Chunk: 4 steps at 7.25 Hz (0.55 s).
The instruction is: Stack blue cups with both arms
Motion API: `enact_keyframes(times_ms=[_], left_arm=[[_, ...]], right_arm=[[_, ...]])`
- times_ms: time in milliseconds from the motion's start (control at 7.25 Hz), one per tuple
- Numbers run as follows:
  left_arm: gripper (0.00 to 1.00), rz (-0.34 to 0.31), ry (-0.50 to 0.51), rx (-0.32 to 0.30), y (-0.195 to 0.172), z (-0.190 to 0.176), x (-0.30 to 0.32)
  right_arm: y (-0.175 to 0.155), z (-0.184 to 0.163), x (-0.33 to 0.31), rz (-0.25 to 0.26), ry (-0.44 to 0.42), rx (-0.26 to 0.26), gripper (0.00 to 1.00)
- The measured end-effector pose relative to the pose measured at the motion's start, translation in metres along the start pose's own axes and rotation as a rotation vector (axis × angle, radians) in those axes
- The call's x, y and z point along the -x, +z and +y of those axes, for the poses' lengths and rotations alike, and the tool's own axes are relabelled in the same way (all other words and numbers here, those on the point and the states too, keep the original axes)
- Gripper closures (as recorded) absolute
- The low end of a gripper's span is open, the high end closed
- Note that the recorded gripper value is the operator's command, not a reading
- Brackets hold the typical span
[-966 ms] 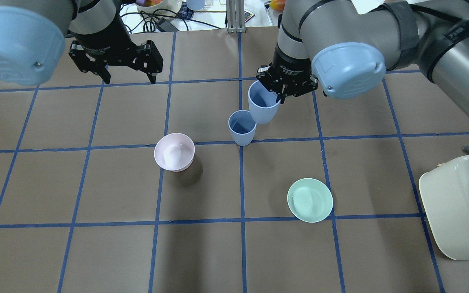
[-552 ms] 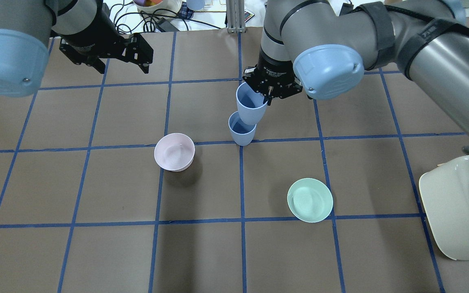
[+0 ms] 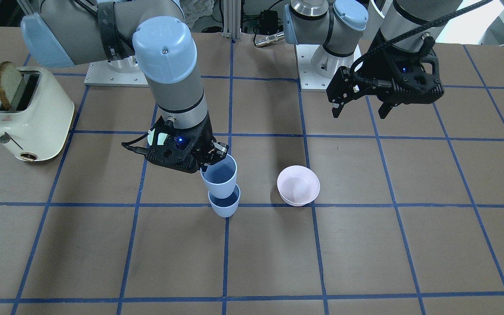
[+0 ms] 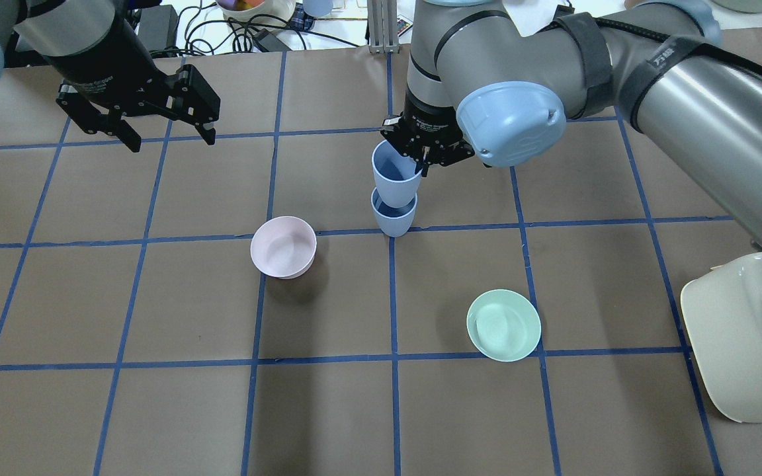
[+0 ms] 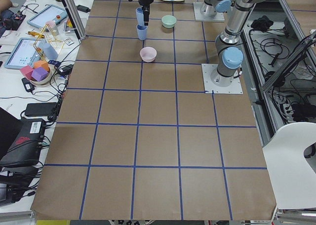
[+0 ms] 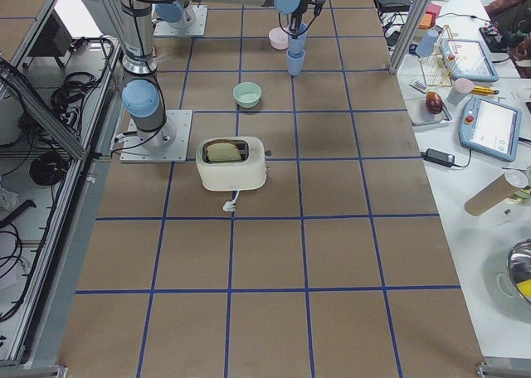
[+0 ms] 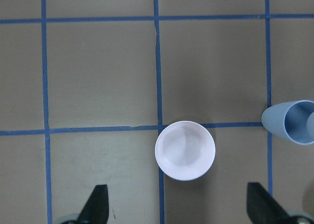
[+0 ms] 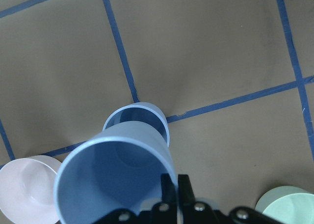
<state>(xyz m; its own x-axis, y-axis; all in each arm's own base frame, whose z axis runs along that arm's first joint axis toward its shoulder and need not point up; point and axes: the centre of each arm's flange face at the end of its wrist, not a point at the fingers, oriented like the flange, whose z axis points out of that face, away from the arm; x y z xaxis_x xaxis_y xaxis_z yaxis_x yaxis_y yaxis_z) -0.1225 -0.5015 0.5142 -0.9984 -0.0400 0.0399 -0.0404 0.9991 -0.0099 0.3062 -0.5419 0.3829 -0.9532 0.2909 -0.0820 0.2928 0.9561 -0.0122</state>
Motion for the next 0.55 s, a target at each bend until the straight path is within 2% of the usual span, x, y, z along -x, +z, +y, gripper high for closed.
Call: enact_keyframes(times_ms=[276, 414, 552], left_arm=[[0.00, 0.004, -0.008, 0.018, 0.0005, 0.0022, 0.0005], [0.00, 0.005, -0.009, 0.019, 0.0006, 0.0023, 0.0009], [0.00, 0.005, -0.010, 0.019, 0.0002, 0.0025, 0.0012]], right_arm=[[0.0086, -0.0030, 0.0019, 0.004, 0.010, 0.004, 1.00], [0.0104, -0.0036, 0.0023, 0.003, 0.013, 0.006, 0.93], [0.0117, -0.0038, 0.0025, 0.003, 0.014, 0.008, 0.76]])
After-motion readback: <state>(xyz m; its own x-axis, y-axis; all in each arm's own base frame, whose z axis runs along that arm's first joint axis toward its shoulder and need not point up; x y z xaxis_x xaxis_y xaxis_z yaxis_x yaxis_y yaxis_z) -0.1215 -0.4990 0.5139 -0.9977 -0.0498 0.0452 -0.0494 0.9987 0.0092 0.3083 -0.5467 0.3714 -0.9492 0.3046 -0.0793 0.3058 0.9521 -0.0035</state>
